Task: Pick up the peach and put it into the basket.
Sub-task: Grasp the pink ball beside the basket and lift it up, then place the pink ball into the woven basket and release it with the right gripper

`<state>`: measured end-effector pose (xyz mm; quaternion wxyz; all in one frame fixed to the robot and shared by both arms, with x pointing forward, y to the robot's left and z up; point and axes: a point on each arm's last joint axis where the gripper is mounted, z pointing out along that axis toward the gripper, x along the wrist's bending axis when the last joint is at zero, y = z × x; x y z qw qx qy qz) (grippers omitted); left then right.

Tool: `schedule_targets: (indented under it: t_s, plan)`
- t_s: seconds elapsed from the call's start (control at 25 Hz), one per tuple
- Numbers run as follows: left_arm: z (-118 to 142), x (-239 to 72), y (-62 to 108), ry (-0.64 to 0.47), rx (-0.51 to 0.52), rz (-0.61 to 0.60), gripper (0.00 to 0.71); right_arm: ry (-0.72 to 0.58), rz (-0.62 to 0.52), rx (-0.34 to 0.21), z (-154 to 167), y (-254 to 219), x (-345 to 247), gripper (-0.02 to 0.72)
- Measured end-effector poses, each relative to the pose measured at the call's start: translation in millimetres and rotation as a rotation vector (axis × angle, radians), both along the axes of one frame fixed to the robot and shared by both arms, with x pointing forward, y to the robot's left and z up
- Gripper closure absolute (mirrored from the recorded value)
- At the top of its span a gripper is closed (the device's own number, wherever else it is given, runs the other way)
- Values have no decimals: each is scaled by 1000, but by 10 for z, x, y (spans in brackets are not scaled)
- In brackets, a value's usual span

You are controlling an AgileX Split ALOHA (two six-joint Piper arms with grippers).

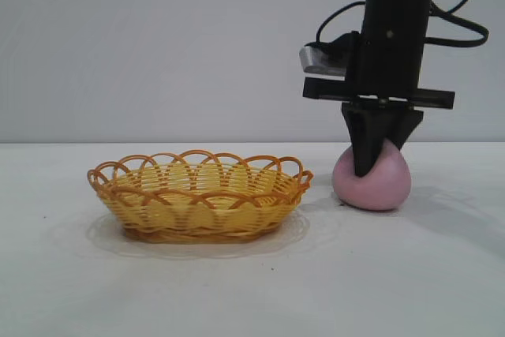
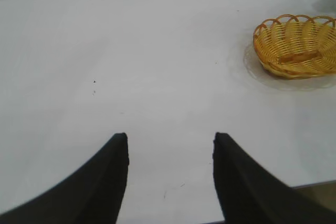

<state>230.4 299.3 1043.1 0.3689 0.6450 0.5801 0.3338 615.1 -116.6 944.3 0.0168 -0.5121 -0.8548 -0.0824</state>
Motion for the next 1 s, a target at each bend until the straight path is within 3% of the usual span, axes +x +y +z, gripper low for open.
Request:
schedule_targets:
  t_s: [0.04, 0.16, 0.24, 0.56, 0.72, 0.8, 1.0]
  plan:
    - [0, 0, -1, 0, -1, -1, 352, -52, 21, 21, 171, 61, -44, 703]
    - [0, 0, -1, 0, -1, -1, 352, -199, 135, 96, 702, 377, -315, 703]
    - [0, 0, -1, 0, -1, -1, 352, -223, 196, 127, 822, 571, -481, 703]
    - [0, 0, -1, 0, -1, -1, 352, -69, 321, 92, 38, 1057, -639, 703]
    - [0, 0, -1, 0, -1, -1, 352, -51, 322, 97, -132, 1145, -657, 703]
    - [0, 0, -1, 0, -1, -1, 352, -58, 319, 101, -121, 1147, -653, 652]
    - [0, 0, -1, 0, -1, -1, 352, -123, 304, 120, 179, 1107, -670, 279]
